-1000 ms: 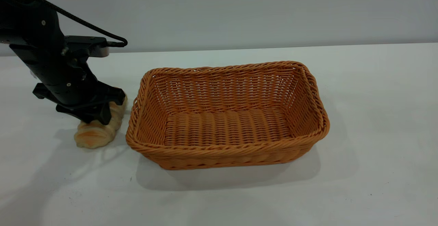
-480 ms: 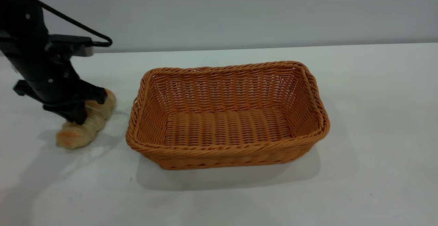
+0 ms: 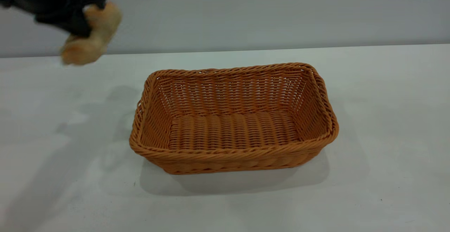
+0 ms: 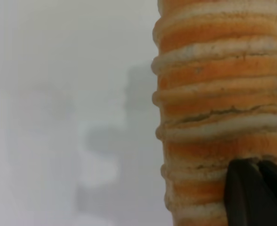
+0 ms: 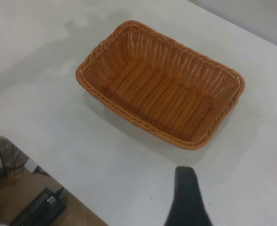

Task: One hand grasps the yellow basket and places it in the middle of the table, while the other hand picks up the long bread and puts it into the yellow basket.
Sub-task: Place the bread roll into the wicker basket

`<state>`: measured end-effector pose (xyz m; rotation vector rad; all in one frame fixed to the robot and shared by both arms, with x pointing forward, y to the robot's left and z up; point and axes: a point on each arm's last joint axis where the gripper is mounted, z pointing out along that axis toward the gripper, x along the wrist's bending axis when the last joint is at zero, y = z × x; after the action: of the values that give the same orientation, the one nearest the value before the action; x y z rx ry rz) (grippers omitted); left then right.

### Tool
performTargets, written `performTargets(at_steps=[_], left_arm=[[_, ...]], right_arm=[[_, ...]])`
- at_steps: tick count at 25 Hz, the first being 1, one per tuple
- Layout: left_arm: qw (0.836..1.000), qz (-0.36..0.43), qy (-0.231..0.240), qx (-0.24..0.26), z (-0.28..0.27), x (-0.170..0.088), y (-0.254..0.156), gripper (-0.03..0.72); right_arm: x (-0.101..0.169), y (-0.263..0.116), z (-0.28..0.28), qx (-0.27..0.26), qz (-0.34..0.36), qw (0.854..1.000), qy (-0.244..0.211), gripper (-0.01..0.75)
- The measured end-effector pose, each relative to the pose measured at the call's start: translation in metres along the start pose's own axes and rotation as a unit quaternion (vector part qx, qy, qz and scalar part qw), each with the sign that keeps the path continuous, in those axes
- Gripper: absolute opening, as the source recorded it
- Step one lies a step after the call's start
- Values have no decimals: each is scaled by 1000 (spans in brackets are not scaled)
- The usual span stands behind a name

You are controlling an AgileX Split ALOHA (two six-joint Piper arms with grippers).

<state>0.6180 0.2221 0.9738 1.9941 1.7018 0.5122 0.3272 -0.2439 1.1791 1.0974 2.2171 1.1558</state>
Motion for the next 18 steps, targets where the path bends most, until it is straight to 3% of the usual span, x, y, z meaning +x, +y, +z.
performTargets(at_steps=[9, 13, 18], left_arm=[[991, 102, -85, -24, 1, -106, -14, 26], [987, 125, -102, -12, 17, -131, -28, 26], [985, 136, -104, 11, 42, -141, -44, 33]], right_arm=[[0, 0, 0, -1, -10, 1000, 0, 586], [0, 0, 0, -1, -11, 1000, 0, 586], [0, 0, 0, -1, -12, 1000, 0, 586]])
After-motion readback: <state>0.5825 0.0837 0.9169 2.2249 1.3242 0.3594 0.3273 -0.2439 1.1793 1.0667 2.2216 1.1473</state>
